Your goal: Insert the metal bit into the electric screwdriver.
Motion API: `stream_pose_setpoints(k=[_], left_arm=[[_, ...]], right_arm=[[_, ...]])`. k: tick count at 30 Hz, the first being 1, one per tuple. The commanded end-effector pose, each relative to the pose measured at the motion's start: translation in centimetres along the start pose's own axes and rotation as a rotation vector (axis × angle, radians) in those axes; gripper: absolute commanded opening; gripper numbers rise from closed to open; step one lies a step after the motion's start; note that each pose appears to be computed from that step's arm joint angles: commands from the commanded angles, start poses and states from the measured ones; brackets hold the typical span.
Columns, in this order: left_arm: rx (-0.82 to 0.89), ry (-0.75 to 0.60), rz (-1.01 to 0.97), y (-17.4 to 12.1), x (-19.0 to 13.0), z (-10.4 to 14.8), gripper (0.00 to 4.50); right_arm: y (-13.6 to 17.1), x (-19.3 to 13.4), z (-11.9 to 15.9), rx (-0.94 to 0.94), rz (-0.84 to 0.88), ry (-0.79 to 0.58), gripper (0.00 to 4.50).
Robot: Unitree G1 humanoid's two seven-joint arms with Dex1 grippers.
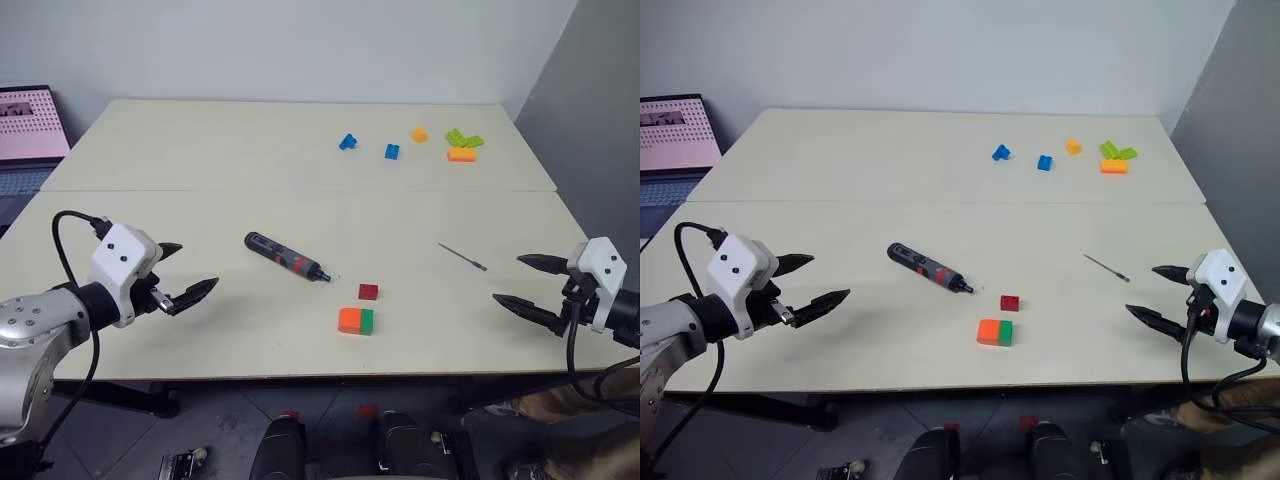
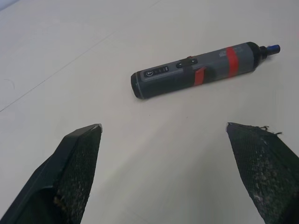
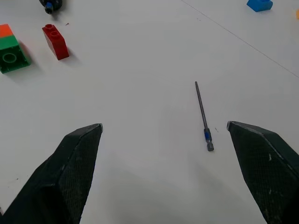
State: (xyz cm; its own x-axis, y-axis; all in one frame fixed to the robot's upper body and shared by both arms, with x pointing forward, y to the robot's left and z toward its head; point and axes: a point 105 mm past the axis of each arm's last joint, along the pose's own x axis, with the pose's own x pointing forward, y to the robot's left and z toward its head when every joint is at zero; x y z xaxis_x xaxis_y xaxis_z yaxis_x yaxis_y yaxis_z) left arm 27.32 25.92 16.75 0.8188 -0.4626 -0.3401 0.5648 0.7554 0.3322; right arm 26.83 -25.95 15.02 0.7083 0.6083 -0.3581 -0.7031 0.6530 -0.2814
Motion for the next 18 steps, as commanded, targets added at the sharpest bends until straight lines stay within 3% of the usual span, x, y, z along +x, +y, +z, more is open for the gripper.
stream_pose_setpoints(k=[1, 13, 18], left_arm=[[0.037, -0.038, -0.030, -0.2, 0.0, 1.3, 4.44], [0.042, -0.074, -0.034, 0.1, 0.0, 1.7, 4.44], [0.112, -0.075, -0.093, -0.9, 0.2, 2.2, 4.44]], right_arm=[[-0.4, -0.7, 1.0, -0.038, -0.019, -0.019, 4.50], [0.0, -0.5, 1.2, -0.025, -0.001, -0.026, 4.50], [0.7, 0.6, 2.7, -0.053, 0.060, -0.068, 4.50]])
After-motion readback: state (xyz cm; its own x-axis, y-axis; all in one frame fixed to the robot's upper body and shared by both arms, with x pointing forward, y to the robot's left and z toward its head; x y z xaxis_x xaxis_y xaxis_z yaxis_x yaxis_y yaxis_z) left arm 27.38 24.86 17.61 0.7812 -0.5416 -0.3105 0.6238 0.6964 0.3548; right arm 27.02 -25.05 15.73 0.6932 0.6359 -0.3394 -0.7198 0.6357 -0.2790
